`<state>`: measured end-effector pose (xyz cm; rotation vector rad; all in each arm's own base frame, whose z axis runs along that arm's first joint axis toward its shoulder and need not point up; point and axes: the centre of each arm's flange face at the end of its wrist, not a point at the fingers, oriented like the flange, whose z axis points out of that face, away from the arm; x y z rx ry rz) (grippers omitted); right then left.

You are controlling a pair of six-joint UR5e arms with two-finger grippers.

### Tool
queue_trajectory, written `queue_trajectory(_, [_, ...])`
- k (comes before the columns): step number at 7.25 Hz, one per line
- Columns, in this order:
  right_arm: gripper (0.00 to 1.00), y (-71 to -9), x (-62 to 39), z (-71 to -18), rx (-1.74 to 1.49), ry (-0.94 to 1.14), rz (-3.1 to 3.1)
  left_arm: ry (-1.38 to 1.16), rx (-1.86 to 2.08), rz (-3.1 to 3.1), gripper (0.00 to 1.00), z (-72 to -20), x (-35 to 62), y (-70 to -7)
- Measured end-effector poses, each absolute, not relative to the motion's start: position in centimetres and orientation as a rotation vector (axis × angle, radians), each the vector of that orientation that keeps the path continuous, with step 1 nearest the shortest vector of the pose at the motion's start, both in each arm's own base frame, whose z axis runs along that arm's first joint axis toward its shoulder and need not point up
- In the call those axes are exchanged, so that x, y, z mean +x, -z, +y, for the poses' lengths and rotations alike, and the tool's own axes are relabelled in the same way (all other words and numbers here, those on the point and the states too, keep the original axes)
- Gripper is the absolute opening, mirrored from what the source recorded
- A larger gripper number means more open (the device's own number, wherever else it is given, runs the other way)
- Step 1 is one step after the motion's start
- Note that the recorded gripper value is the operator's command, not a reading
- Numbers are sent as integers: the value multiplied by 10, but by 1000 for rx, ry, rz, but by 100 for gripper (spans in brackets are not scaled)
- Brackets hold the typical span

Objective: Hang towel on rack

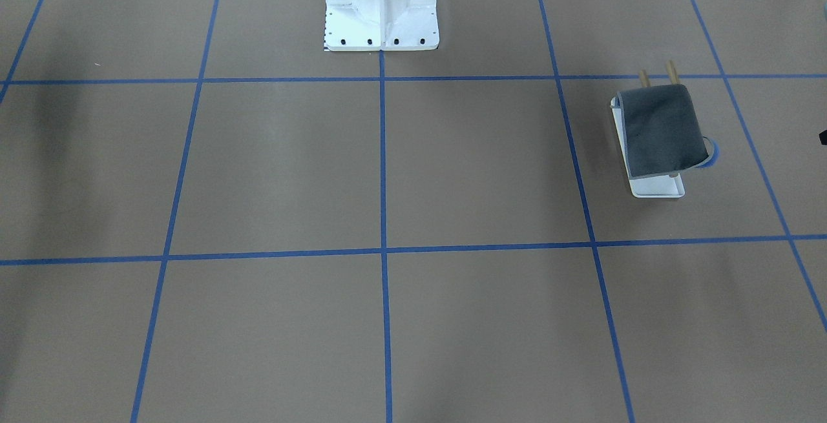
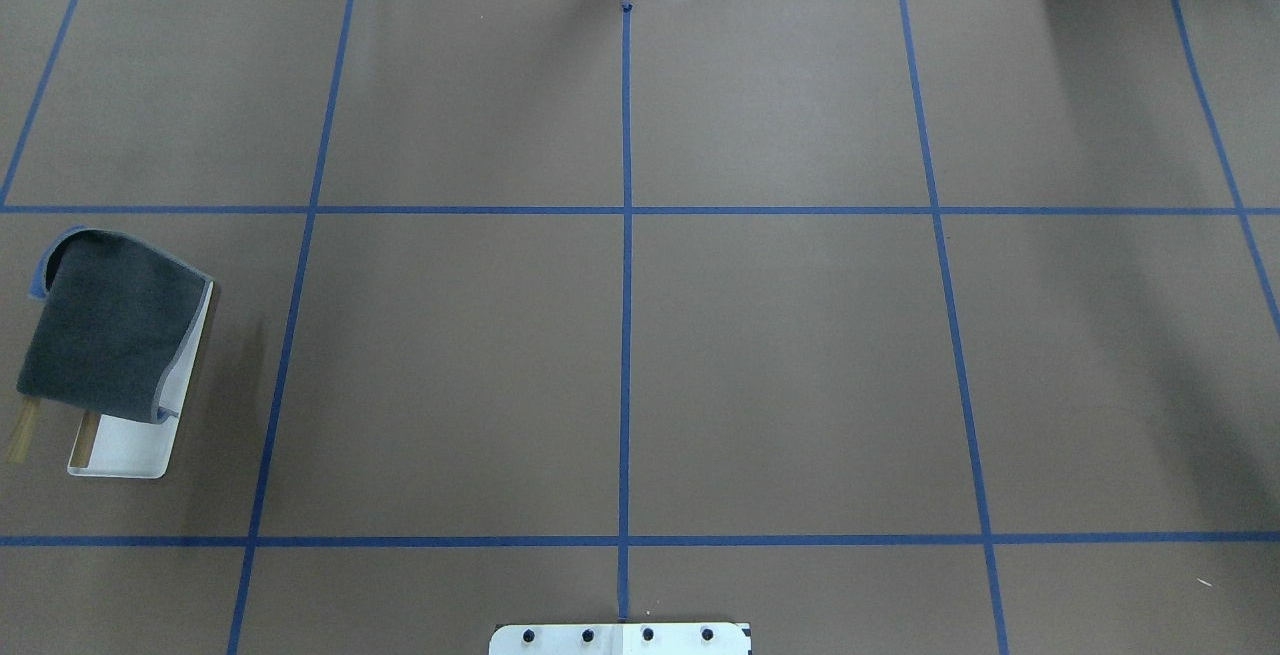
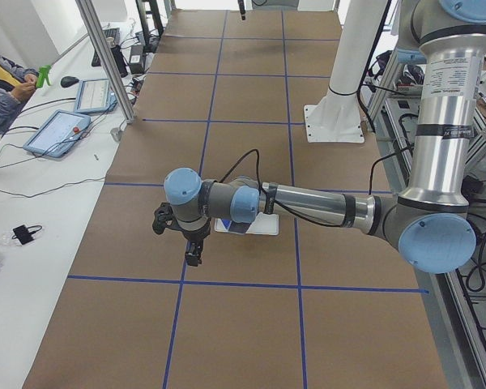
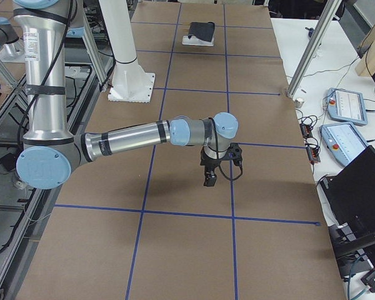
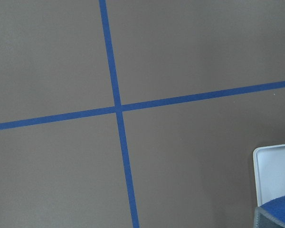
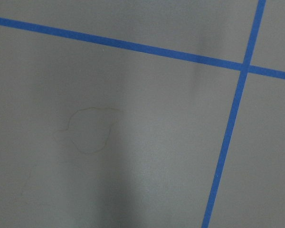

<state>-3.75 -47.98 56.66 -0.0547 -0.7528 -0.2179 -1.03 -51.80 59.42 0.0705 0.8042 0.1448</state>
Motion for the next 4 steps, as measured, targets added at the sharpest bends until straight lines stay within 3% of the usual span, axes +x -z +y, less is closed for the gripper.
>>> queue_trajectory(4, [100, -563, -38, -482, -48, 218, -756, -158, 99, 807, 98, -518, -9, -579])
